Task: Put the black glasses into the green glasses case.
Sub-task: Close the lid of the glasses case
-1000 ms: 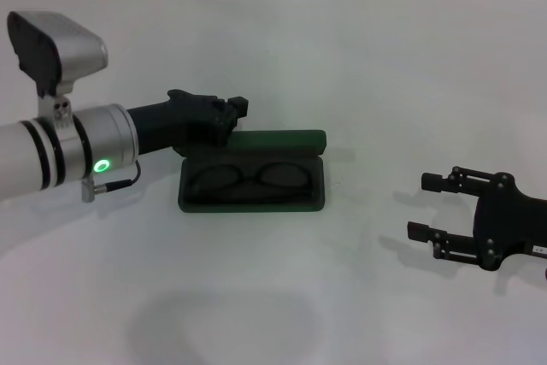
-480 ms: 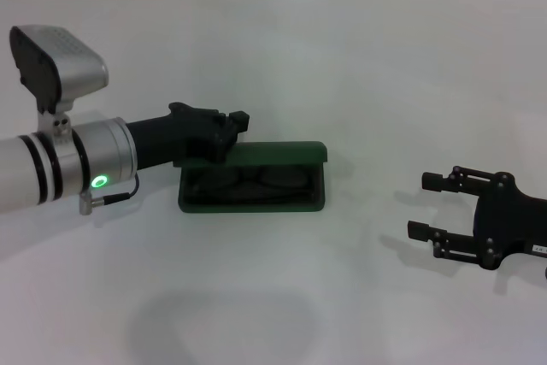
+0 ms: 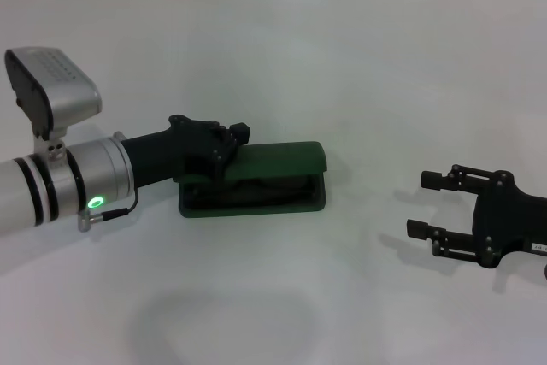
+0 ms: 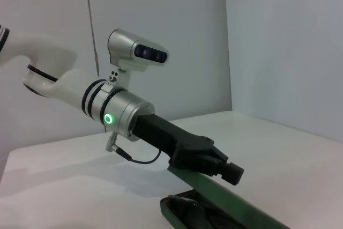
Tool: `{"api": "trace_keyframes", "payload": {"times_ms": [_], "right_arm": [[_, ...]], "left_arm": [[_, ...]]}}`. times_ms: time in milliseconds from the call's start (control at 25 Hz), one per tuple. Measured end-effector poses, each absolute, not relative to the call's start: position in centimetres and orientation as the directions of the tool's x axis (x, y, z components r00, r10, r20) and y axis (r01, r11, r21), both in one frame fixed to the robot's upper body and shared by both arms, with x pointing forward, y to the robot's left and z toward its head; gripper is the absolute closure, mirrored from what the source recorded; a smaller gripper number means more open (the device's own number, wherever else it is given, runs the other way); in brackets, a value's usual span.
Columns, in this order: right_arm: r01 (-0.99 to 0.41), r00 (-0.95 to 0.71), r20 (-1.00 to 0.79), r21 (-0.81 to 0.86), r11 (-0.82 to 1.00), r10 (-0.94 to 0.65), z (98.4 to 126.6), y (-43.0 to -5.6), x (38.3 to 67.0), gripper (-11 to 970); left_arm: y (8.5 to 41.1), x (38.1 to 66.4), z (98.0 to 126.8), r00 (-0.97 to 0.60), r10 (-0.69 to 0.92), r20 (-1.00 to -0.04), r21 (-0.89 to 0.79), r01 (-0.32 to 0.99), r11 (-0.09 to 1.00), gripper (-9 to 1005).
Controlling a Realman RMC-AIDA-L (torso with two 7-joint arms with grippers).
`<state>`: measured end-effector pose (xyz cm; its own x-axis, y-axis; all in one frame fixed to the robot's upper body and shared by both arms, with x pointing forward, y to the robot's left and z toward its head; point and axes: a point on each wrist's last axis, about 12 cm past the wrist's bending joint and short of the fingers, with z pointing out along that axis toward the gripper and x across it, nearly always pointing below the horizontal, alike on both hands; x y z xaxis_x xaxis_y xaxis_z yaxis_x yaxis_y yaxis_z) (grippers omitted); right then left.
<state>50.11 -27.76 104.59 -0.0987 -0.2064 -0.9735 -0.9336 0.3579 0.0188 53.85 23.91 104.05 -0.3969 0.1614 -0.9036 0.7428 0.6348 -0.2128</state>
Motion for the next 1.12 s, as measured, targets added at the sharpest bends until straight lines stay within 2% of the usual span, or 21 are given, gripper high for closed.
{"api": "trace_keyframes", "payload": {"times_ms": [1120], "right_arm": [[-0.932, -0.108, -0.973, 0.028, 0.361, -0.205, 104.4, -27.5, 50.2, 276]], "left_arm": [[24.0, 52.9, 103.2, -0.336, 0.154, -0.929, -0.179, 0.774, 0.608, 896]]}}
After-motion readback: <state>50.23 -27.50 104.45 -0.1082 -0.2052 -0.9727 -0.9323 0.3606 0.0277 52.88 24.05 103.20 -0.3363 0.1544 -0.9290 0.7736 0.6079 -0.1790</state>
